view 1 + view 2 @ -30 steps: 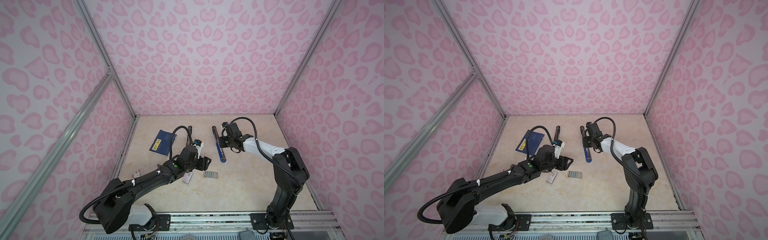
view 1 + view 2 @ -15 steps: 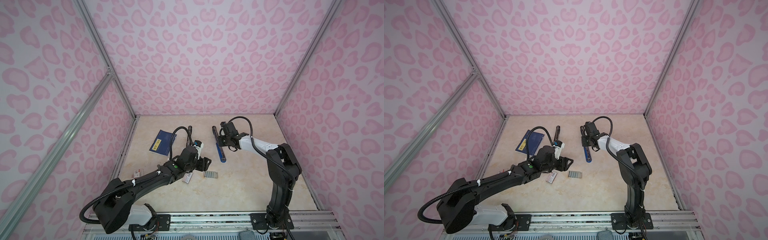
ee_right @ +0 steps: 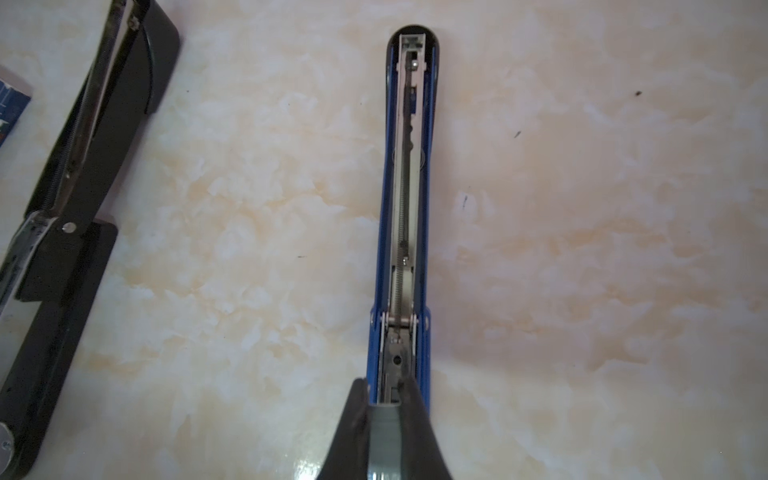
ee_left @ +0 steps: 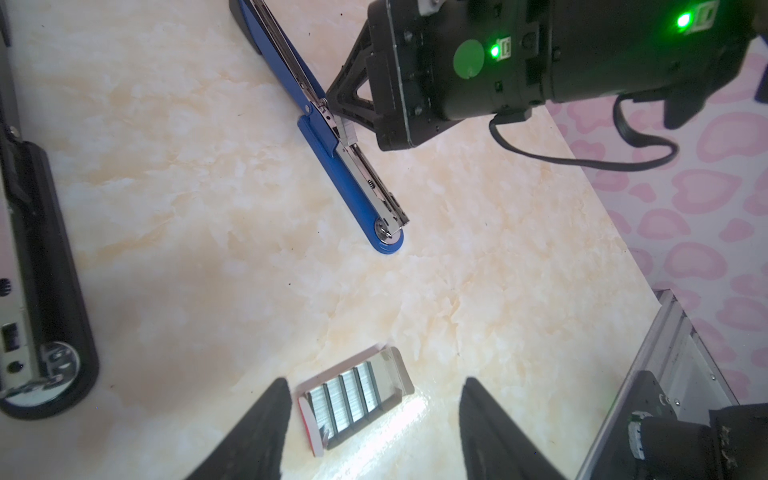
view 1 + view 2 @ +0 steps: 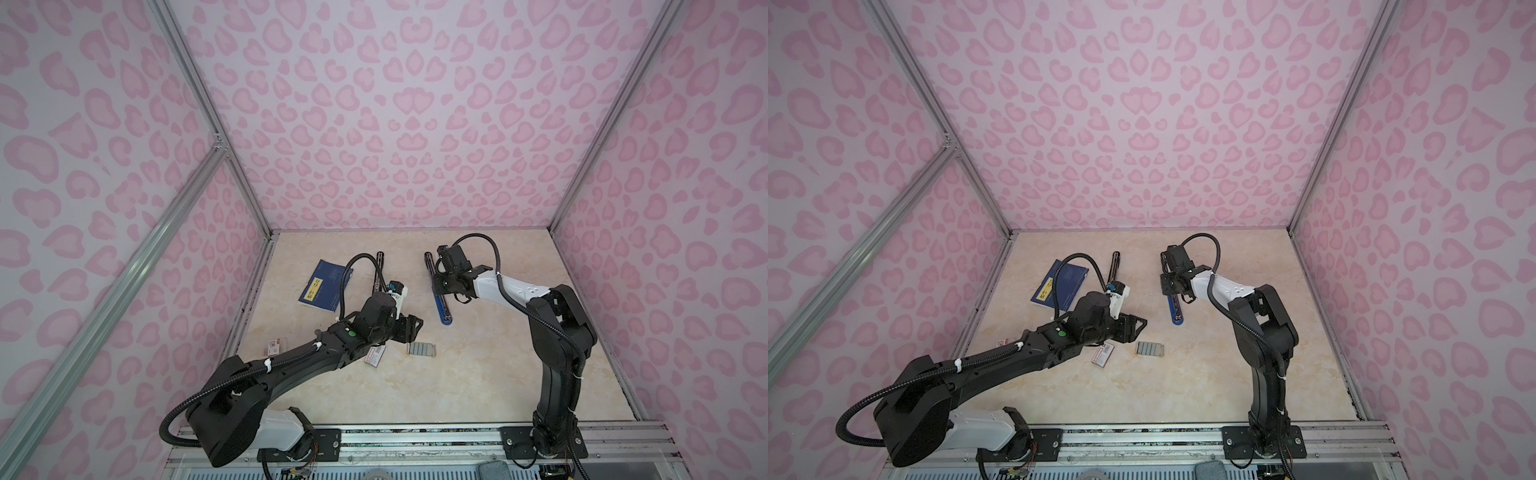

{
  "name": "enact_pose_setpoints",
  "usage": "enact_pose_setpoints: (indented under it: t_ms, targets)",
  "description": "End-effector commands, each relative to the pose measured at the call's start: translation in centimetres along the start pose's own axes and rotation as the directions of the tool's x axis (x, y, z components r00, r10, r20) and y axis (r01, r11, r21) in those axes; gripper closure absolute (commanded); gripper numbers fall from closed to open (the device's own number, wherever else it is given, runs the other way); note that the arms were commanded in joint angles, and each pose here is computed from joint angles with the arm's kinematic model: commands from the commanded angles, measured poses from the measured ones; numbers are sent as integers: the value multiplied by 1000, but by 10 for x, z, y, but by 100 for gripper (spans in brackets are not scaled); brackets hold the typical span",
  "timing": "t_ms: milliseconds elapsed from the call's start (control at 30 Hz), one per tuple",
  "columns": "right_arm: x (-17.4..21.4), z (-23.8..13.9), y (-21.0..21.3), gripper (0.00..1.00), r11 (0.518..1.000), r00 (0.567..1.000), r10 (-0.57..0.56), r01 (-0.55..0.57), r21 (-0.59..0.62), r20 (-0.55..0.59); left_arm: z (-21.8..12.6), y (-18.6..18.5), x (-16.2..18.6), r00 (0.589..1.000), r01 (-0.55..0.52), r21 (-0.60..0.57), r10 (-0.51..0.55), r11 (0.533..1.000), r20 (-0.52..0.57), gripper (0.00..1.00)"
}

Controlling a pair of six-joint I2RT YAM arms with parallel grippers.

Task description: Load the staples into the stapler

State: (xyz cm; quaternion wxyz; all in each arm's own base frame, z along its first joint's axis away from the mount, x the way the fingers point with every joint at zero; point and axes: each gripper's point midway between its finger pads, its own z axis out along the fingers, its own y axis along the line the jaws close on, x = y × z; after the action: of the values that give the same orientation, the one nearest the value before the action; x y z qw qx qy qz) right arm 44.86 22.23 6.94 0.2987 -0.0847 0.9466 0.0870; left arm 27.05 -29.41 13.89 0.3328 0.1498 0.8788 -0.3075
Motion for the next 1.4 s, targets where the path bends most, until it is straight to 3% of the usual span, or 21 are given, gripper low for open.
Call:
enact_pose_setpoints:
  t_ms: [0,667,933,1367]
  targets:
    - [4,4,-3,90,1000,1000,-16,16,24,-12,0,-2,-5,1000,3,9,-3,1000,16,33]
    - [21,3,-8,90,999,1000,-16,16,45,-20,-1,-2,0,1000,9,9,-9,1000,12,34]
    - [16,-6,-3,70,999,1000,-29,29,40,-6,-2,-3,2,1000,12,11,-12,1000,11,34]
    - [10,7,8,69,999,998,-53,53,-6,-37,-5,-2,5,1000,20,7,-20,1000,13,34]
